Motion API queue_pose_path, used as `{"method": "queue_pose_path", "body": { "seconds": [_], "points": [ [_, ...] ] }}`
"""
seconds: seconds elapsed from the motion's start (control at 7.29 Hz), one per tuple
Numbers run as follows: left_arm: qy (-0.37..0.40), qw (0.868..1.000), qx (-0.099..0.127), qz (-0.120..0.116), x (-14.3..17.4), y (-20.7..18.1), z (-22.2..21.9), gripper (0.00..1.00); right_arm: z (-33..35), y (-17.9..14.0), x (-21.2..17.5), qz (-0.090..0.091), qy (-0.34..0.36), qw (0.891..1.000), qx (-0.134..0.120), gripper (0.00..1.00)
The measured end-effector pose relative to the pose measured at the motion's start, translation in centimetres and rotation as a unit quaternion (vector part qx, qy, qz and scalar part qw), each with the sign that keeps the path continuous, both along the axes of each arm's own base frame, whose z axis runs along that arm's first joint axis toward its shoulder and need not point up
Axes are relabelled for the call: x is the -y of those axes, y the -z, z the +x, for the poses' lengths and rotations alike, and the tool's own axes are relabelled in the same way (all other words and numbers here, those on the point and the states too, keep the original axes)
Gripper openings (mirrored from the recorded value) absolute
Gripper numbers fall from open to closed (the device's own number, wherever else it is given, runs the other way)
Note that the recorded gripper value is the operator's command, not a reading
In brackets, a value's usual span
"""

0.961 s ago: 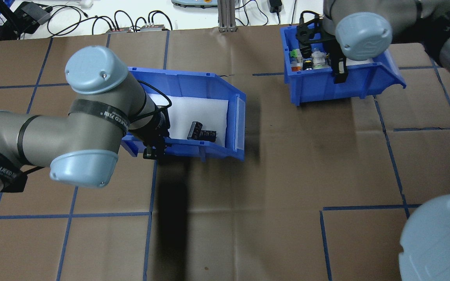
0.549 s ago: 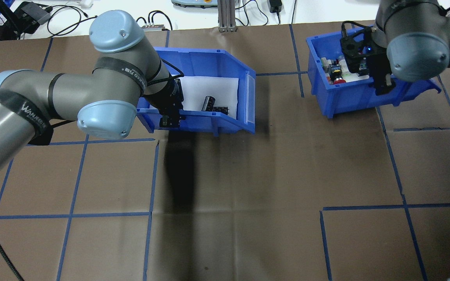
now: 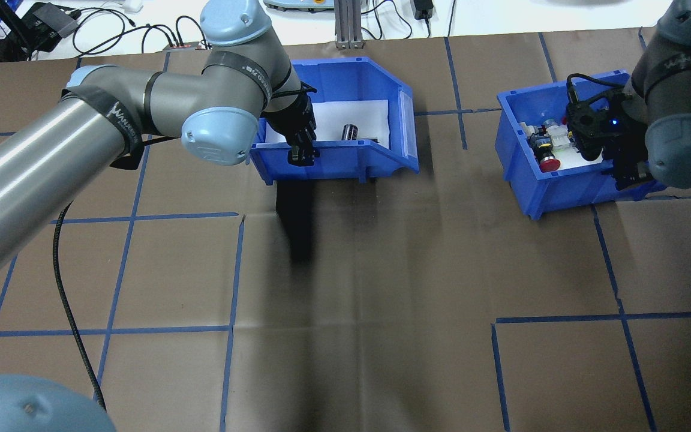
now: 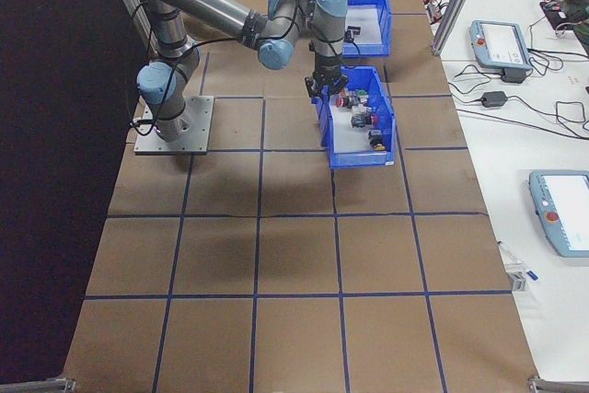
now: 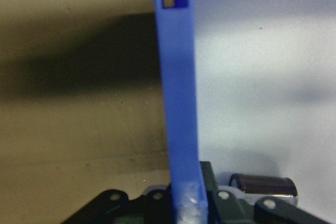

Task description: Place battery box in front

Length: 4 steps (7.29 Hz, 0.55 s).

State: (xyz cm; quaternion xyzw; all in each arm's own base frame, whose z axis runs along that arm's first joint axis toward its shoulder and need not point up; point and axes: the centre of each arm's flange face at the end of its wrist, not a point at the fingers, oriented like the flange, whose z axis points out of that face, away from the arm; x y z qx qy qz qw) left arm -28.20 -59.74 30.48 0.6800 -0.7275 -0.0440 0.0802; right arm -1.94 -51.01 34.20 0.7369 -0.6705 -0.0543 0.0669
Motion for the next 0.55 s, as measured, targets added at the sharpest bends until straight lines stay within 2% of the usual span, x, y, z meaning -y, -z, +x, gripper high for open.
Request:
{"method": "queue_pose_path", "body": {
  "seconds": [0.14, 0.27, 0.41, 0.55],
  "points": [
    [-0.002, 1.000, -0.001, 0.002, 0.8, 0.7, -1.0, 0.00, -0.1, 0.2, -0.9, 0.000, 0.006, 1.000, 0.005, 0.08],
    [-0.001, 1.000, -0.005, 0.004, 1.4, 1.4, -1.8, 0.26, -0.1, 0.5, -1.4, 0.001, 0.016, 1.000, 0.009, 0.08],
    [0.002, 1.000, -0.011, 0.008, 1.7, 1.8, -2.7, 0.85, 0.0, 0.5, -1.8, -0.001, 0.027, 1.000, 0.010, 0.08],
    [0.003, 1.000, -0.012, 0.012, 1.7, 2.1, -3.2, 0.99, 0.3, 0.5, -2.3, -0.001, 0.038, 0.999, 0.012, 0.08]
  ]
}}
